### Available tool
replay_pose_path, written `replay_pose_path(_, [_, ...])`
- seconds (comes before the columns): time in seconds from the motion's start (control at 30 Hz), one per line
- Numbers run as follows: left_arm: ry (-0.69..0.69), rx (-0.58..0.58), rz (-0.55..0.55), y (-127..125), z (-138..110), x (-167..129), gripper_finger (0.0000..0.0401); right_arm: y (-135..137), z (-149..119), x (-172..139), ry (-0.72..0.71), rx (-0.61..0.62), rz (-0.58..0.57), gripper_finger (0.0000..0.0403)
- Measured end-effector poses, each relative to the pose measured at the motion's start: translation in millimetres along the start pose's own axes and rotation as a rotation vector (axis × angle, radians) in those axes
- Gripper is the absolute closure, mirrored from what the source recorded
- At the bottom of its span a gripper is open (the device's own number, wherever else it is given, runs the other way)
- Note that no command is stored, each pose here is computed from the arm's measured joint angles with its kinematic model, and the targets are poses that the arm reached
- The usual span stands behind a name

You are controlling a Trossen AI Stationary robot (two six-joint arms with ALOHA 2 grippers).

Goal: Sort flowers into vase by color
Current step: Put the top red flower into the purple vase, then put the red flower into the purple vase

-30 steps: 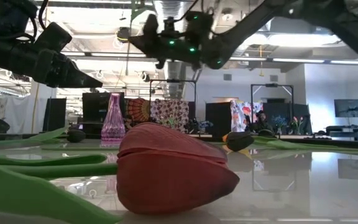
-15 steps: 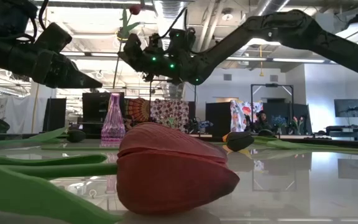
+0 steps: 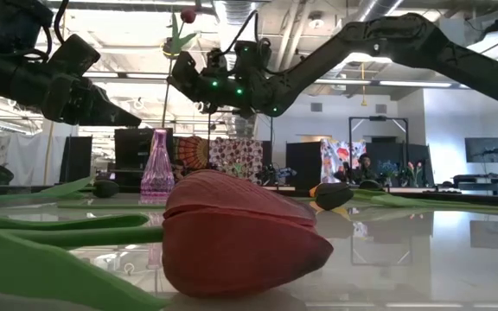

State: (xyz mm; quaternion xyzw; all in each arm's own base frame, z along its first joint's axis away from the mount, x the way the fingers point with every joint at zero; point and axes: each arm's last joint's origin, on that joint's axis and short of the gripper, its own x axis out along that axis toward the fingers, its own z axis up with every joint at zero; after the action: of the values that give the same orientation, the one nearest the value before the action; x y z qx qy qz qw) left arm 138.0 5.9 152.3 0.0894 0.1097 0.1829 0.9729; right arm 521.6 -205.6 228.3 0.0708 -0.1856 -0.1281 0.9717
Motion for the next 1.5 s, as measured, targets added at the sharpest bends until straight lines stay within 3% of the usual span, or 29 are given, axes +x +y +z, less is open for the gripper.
replay_pose_path(0.4, [0.001,0.000,0.003,0.1,0.0,0.0,0.0390,5.4,-6.0,0.3,0.048,-0.044,-0.001,0.0372])
replay_pose_path(0.83, [0.015,-0.001,0.000,-0.1,-1.5,0.0,0.0390,6.9,-5.8,0.9,0.129,-0.040,-0.007,0.0283])
replay_pose_path(1.2, [0.043,0.011,-0.004,-0.5,-4.4,-0.1,0.0390,22.6,49.7,-13.7,0.609,-0.075,-0.070,0.0168])
replay_pose_path(1.5, [0.046,-0.029,-0.006,-0.6,-4.7,-0.1,0.0390,31.2,108.8,-47.6,0.896,-0.057,-0.092,0.0157])
